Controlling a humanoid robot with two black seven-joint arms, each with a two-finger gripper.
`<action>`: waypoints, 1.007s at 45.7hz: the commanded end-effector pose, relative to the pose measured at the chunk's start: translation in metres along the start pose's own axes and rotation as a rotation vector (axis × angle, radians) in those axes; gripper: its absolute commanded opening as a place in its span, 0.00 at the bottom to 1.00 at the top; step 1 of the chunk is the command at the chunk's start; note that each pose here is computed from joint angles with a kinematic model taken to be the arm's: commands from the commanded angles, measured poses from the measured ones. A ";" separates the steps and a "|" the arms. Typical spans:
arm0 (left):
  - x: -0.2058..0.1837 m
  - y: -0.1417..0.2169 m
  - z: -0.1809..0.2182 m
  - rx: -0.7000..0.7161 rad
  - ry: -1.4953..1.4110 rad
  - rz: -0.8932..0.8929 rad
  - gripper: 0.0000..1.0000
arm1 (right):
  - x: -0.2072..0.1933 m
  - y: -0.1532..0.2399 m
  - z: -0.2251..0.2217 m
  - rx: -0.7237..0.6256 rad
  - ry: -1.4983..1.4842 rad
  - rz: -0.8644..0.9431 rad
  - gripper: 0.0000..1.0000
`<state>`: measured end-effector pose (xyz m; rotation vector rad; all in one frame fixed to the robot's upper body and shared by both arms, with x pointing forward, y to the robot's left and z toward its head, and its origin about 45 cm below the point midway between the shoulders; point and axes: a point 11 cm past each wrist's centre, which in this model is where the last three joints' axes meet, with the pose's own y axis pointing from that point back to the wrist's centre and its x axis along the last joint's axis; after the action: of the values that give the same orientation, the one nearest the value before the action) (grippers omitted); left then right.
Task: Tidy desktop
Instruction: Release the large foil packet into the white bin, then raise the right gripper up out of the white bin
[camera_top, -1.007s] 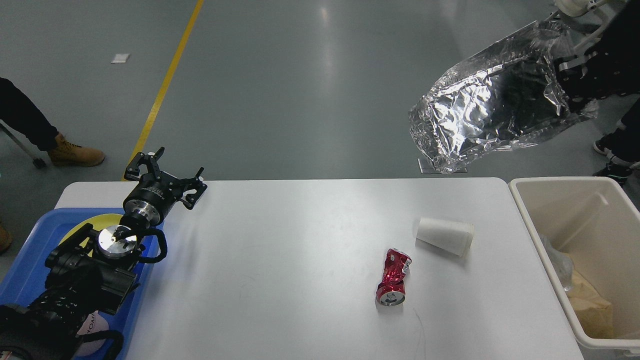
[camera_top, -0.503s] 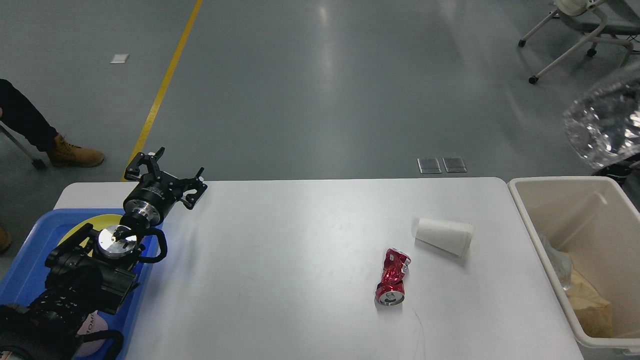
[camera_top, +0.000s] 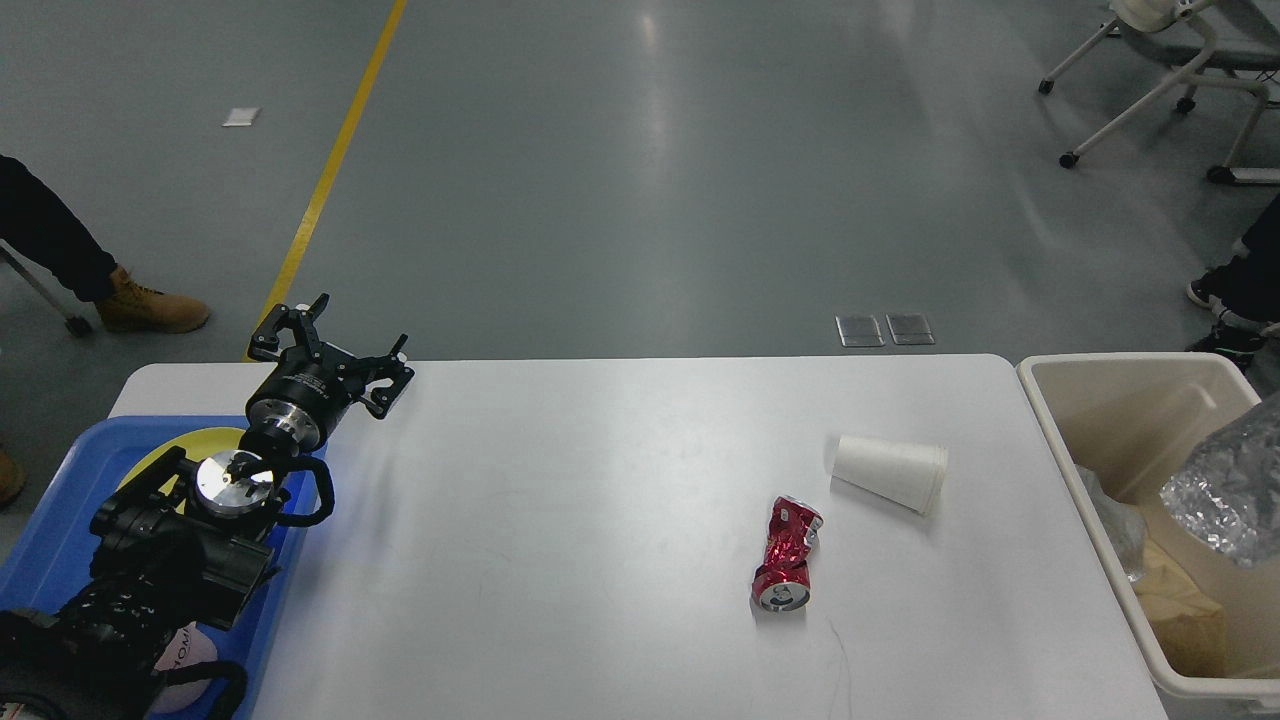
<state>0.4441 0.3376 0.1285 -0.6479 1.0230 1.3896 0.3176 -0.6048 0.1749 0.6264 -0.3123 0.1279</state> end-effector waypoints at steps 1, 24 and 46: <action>0.000 0.000 0.000 0.000 0.000 0.000 0.96 | -0.027 -0.014 -0.024 0.011 0.022 0.045 0.00; 0.000 0.000 0.000 0.000 0.000 0.000 0.96 | -0.068 -0.021 -0.074 0.081 0.018 0.011 0.00; 0.000 0.000 0.000 0.000 0.000 0.000 0.96 | -0.073 -0.020 -0.087 0.109 0.004 0.018 0.59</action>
<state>0.4441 0.3376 0.1285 -0.6479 1.0230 1.3896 0.2748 -0.5713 0.0748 0.7278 -0.3043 0.1660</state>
